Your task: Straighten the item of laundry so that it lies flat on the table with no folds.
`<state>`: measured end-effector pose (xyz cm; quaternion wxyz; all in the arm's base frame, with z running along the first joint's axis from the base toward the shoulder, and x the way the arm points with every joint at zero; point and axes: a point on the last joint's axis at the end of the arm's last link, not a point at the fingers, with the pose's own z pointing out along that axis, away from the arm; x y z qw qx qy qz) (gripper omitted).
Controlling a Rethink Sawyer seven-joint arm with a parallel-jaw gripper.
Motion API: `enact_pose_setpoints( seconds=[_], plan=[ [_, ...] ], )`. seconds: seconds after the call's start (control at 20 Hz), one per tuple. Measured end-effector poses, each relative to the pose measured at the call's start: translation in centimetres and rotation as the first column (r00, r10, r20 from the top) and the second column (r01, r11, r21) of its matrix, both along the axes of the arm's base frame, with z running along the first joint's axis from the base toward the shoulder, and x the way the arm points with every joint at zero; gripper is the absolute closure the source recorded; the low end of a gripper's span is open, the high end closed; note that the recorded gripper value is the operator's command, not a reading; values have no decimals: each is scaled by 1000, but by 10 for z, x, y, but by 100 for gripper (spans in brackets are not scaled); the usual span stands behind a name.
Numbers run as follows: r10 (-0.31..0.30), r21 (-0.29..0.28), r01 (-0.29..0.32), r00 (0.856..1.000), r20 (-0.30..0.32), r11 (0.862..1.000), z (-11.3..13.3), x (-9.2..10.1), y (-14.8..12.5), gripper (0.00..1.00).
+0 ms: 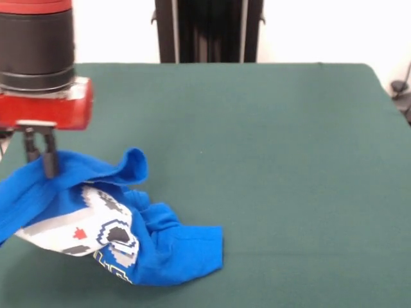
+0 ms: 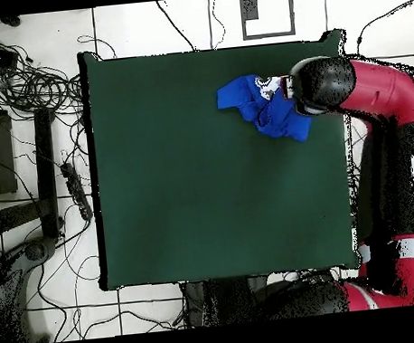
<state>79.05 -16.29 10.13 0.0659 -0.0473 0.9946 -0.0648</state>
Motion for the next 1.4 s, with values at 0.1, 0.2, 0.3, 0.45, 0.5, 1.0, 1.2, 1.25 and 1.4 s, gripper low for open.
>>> enact_pose_setpoints(
  seconds=[0.1,0.2,0.3,0.45,0.5,1.0,1.2,1.25,1.4],
  plan=[
    [-16,2,16,1000,-5,1000,2,-4,16,100],
    [-41,8,41,999,-6,999,5,-7,35,100],
    [-69,13,69,998,-2,998,8,-10,53,100],
    [-123,23,123,992,19,992,12,-13,79,100],
    [-132,24,131,991,23,991,12,-13,82,100],
    [-251,54,247,965,82,967,6,-18,123,100],
    [-282,65,277,956,87,959,3,-20,133,100],
    [-298,70,292,951,87,954,2,-22,140,100],
    [-323,73,318,942,87,945,1,-24,151,100]
  ],
)
